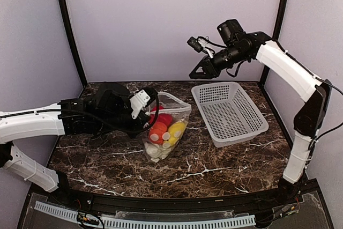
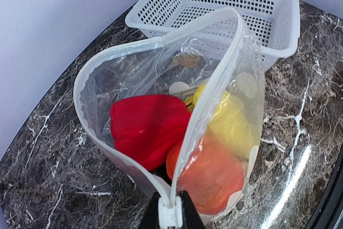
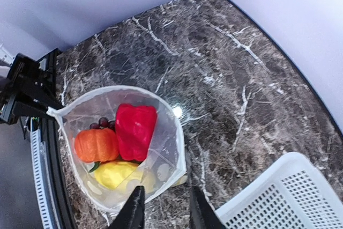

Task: Place the food in the zip-top bag and seal the zipper
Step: Pass from the left arm to the right

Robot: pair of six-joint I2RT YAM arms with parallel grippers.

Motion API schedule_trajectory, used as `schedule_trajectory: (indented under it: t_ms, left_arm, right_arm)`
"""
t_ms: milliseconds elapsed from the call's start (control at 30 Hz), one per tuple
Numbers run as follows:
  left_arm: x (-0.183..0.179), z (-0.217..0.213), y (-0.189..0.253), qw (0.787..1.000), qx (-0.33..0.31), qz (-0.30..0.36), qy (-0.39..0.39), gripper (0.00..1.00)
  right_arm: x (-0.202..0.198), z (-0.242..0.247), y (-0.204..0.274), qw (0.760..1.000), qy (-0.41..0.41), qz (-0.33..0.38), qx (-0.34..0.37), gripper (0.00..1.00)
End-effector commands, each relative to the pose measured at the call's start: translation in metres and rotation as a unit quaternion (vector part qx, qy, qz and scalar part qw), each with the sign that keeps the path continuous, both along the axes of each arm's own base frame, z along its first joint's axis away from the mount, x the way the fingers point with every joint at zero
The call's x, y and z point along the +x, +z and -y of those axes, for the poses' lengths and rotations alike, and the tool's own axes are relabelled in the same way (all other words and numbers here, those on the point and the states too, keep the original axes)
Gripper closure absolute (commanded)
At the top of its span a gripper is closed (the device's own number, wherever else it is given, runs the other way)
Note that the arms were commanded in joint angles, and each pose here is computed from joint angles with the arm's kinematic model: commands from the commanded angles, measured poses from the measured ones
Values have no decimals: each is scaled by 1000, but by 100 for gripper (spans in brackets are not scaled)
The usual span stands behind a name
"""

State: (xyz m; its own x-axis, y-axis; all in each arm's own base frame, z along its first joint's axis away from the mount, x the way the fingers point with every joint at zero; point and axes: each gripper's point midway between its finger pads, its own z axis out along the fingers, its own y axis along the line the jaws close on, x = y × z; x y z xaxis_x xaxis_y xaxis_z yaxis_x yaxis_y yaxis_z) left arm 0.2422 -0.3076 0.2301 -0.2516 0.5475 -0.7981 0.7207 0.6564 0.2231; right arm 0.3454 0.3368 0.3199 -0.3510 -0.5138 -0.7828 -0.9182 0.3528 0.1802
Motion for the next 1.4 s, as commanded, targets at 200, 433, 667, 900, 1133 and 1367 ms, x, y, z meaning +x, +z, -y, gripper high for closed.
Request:
schedule_trajectory:
  t_ms: [200, 433, 667, 900, 1133, 1367]
  left_arm:
    - [-17, -30, -7, 999, 40, -11, -20, 99]
    - [-4, -22, 8, 1000, -5, 25, -6, 99]
    - [13, -28, 20, 998, -6, 51, 20, 99]
    - [19, -36, 19, 998, -4, 58, 35, 99]
    - [22, -39, 16, 997, 0, 60, 38, 99]
    - [21, -38, 18, 998, -5, 63, 30, 99]
  right_arm:
    - [-6, 4, -80, 976, 175, 128, -2, 33]
    - [8, -25, -91, 966, 221, 131, 27, 31]
    - [2, -48, -113, 953, 269, 137, 31, 30]
    - [-10, -56, -104, 945, 289, 145, 49, 46]
    - [-46, -40, -86, 931, 315, 182, 27, 41]
    - [-72, -33, -104, 916, 344, 204, -26, 38]
